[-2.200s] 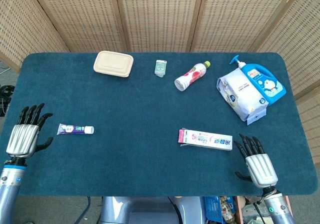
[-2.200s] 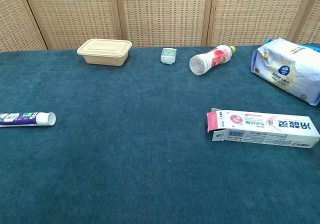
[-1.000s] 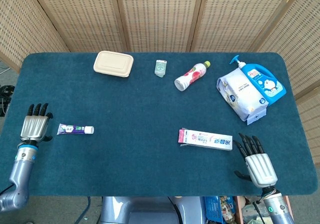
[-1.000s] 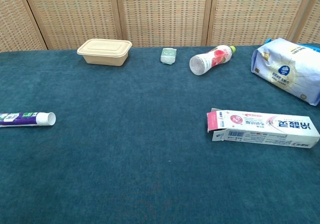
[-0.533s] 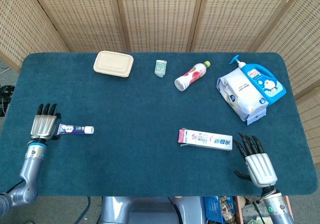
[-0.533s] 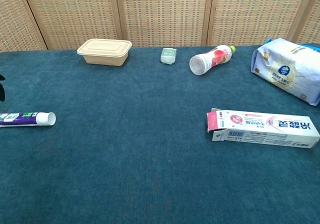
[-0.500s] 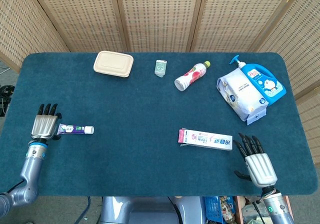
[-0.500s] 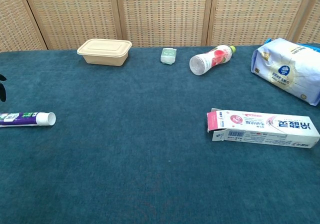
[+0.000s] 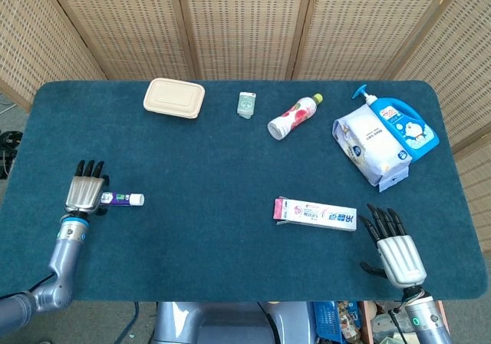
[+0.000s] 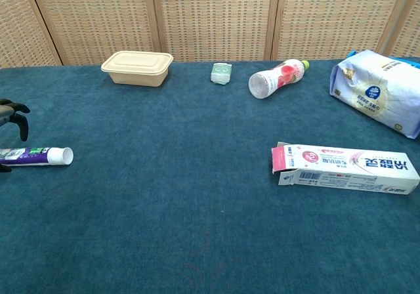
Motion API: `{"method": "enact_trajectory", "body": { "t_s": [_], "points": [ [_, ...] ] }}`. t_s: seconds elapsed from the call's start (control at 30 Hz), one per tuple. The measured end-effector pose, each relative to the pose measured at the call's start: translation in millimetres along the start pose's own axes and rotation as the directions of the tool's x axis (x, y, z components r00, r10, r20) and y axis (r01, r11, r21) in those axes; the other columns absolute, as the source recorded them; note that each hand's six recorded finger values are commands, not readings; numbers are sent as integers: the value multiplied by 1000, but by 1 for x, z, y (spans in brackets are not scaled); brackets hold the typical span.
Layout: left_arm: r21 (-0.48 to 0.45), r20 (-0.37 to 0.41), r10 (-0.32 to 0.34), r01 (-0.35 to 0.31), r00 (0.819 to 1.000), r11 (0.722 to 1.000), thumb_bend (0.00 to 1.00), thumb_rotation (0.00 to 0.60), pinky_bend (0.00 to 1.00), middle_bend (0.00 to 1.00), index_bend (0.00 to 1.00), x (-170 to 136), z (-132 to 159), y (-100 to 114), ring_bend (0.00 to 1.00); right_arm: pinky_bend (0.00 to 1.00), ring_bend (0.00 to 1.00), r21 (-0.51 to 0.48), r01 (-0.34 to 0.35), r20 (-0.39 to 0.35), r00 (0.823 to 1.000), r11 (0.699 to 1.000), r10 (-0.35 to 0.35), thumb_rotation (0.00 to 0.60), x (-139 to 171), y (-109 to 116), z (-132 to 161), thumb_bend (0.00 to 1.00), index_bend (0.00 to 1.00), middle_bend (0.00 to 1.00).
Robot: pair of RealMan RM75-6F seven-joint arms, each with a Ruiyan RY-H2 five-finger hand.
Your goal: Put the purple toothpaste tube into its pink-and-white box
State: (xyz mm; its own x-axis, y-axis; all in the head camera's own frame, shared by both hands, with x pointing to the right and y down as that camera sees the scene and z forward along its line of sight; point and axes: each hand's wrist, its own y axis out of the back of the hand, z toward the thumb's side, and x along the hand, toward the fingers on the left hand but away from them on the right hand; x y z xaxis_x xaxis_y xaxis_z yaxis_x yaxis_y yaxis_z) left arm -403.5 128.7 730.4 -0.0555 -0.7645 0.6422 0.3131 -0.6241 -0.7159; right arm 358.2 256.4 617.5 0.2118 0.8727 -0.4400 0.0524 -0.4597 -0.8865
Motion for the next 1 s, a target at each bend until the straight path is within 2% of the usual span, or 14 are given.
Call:
{"method": "enact_trajectory", "body": {
  "t_s": [0.27, 0.63, 1.0],
  "points": [
    [7, -3, -4, 4, 1000, 1000, 211, 600, 0, 109, 436, 0, -1, -1, 0, 0, 0, -7, 4, -2, 1000, 1000, -4, 600, 0, 1, 0, 32, 139, 0],
    [15, -20, -5, 5, 1000, 1000, 213, 600, 0, 109, 434, 3, -5, -4, 0, 0, 0, -20, 1, -7, 1000, 1000, -2, 600, 1, 1, 1, 30, 143, 0],
    [30, -8, -19, 19, 1000, 999, 257, 600, 0, 112, 466, 5, 7, -10, 0, 0, 0, -27, 8, -9, 1000, 1000, -8, 600, 1, 4, 1, 30, 148, 0]
  ]
}}
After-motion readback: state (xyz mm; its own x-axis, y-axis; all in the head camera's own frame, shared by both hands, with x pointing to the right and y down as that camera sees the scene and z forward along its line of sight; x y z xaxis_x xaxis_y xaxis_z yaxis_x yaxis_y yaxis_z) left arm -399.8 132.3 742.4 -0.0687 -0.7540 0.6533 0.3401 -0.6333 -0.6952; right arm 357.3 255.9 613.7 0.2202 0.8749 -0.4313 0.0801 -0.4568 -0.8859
